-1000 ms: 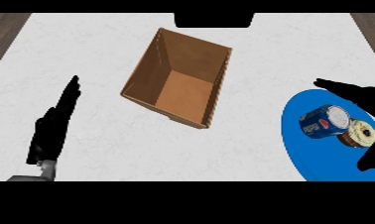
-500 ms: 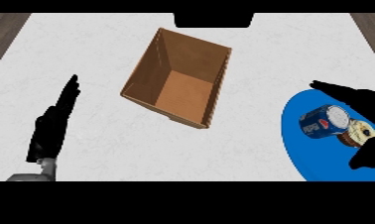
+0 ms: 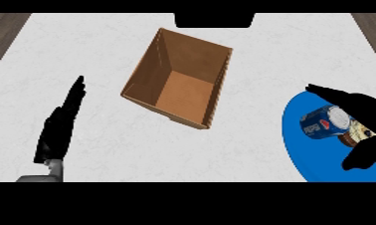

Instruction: Pick the can from the plate and place it in the cardboard box

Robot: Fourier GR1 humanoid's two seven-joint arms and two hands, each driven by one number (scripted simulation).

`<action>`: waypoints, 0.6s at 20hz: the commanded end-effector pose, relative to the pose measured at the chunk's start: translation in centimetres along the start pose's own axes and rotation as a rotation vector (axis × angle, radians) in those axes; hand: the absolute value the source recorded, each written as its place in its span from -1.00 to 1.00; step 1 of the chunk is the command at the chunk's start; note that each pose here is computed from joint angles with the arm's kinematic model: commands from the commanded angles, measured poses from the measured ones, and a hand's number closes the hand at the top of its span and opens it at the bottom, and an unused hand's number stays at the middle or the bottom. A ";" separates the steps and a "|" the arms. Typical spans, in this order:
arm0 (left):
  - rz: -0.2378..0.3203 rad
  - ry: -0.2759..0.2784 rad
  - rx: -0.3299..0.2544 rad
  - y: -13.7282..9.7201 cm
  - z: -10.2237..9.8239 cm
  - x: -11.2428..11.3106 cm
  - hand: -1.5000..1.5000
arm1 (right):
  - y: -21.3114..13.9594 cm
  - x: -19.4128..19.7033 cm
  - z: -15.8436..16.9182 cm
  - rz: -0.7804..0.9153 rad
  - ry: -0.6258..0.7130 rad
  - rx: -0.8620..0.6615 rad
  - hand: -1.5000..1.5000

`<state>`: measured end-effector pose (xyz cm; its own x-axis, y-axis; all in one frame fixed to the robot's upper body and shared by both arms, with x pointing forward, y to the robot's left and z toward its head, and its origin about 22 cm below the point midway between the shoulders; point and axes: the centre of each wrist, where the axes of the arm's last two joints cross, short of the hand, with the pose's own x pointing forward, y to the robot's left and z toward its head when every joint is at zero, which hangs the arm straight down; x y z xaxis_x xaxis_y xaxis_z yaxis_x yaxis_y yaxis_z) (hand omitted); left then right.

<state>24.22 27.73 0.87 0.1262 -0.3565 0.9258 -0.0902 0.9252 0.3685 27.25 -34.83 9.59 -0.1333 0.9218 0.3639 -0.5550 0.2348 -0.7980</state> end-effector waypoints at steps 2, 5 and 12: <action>-0.005 -0.006 0.009 0.6 -1.3 0.8 0.00 | 0.4 -0.2 0.8 0.009 -0.001 0.006 -1.00; -0.004 -0.004 0.014 -0.4 1.2 -1.2 0.00 | 0.3 -0.9 -0.3 0.029 0.005 0.030 -1.00; -0.022 -0.015 0.028 1.1 0.3 0.3 0.00 | 0.8 2.0 -2.6 0.013 -0.025 0.068 1.00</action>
<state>23.63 28.05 0.61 0.1161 -0.3612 0.9252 -0.0958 0.9231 0.3724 28.03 -33.90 8.42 -0.1439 0.9240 0.3542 -0.5880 0.2081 -0.7817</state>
